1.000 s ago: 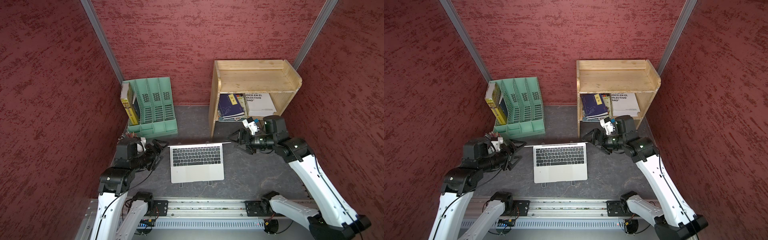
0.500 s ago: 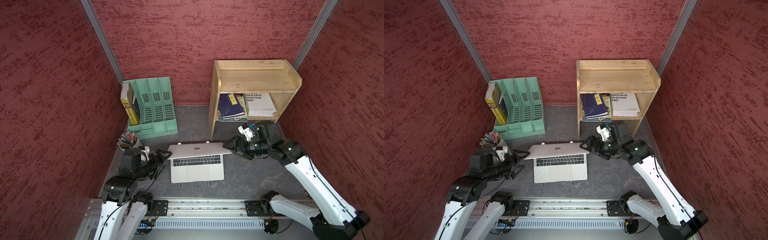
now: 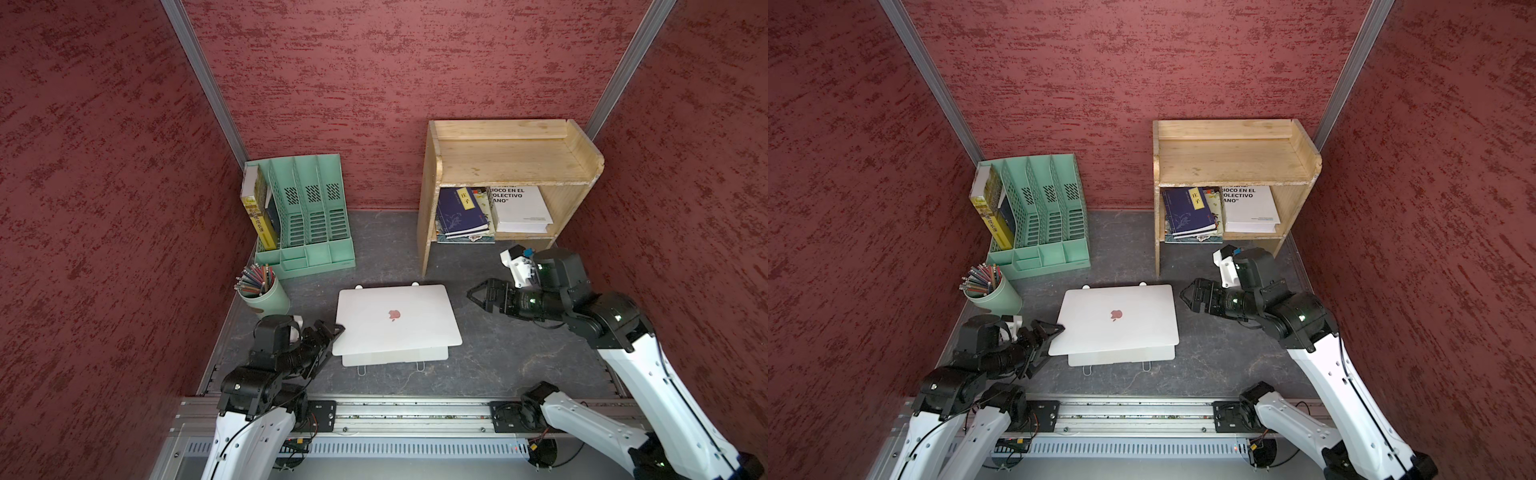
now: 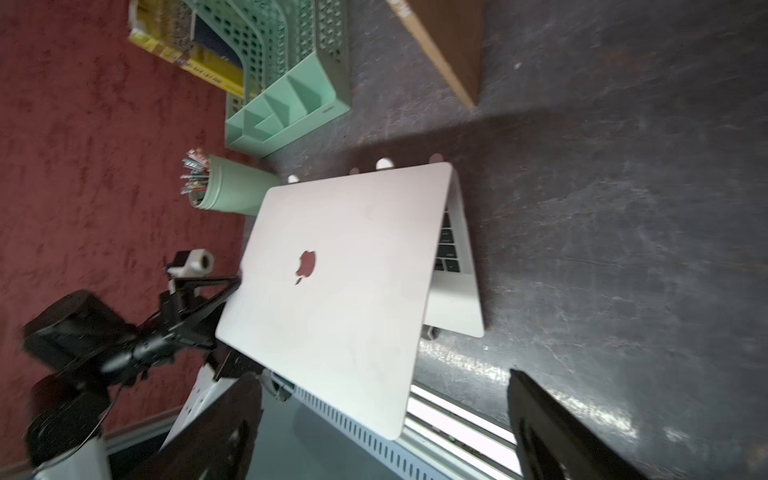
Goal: Close the laptop lid and set it aside
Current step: Close the lid of the laptop.
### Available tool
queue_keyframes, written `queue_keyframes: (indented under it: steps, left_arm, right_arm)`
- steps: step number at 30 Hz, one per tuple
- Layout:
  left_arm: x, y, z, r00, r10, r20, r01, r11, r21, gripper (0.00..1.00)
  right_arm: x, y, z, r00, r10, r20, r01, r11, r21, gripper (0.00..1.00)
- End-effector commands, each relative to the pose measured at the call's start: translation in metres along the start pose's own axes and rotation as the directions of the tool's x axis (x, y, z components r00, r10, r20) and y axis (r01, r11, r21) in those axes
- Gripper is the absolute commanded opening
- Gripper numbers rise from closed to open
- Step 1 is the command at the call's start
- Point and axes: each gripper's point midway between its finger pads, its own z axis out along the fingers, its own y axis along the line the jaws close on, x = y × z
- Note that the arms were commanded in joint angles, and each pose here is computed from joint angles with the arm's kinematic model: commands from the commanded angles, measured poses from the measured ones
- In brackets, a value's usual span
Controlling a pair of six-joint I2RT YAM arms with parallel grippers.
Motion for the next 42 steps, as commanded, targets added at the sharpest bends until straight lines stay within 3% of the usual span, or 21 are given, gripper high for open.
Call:
queue_keyframes:
  steps: [1, 7, 14, 20, 24, 29, 33, 42]
  left_arm:
    - [0.001, 0.028, 0.004, 0.999, -0.048, 0.013, 0.049, 0.994, -0.095, 0.88]
    - [-0.001, 0.029, 0.004, 0.998, -0.055, 0.03, 0.058, 0.994, -0.09, 0.88]
    - [-0.005, 0.023, 0.005, 0.998, -0.057, 0.039, 0.06, 0.995, -0.08, 0.88]
    - [-0.012, 0.013, -0.002, 0.997, -0.038, 0.074, 0.045, 0.995, -0.092, 0.91]
    - [-0.022, -0.009, -0.032, 0.984, 0.006, 0.177, 0.006, 0.998, -0.064, 1.0]
    - [-0.03, -0.043, -0.075, 0.951, 0.091, 0.297, -0.088, 0.996, -0.022, 1.0]
    - [-0.031, -0.067, -0.092, 0.93, 0.145, 0.337, -0.165, 0.986, 0.034, 1.0]
    - [-0.03, -0.064, -0.075, 0.942, 0.134, 0.307, -0.165, 0.983, 0.078, 1.0]
  right_arm:
    - [0.024, 0.06, 0.023, 0.99, -0.027, -0.142, -0.016, 0.955, -0.295, 0.93]
    - [0.073, 0.085, 0.055, 0.96, -0.102, -0.261, -0.004, 0.927, -0.376, 0.91]
    - [0.098, 0.071, 0.077, 0.942, -0.105, -0.318, -0.02, 0.931, -0.365, 0.91]
    - [0.12, 0.039, 0.107, 0.929, -0.071, -0.363, -0.049, 0.95, -0.309, 0.91]
    - [0.127, 0.021, 0.121, 0.929, -0.057, -0.366, -0.049, 0.961, -0.272, 0.91]
    - [0.134, 0.002, 0.138, 0.934, -0.043, -0.355, -0.046, 0.97, -0.238, 0.93]
    - [0.143, -0.02, 0.156, 0.932, -0.027, -0.362, -0.044, 0.982, -0.186, 0.94]
    - [0.157, -0.065, 0.188, 0.935, 0.002, -0.354, -0.027, 0.997, -0.068, 0.95]
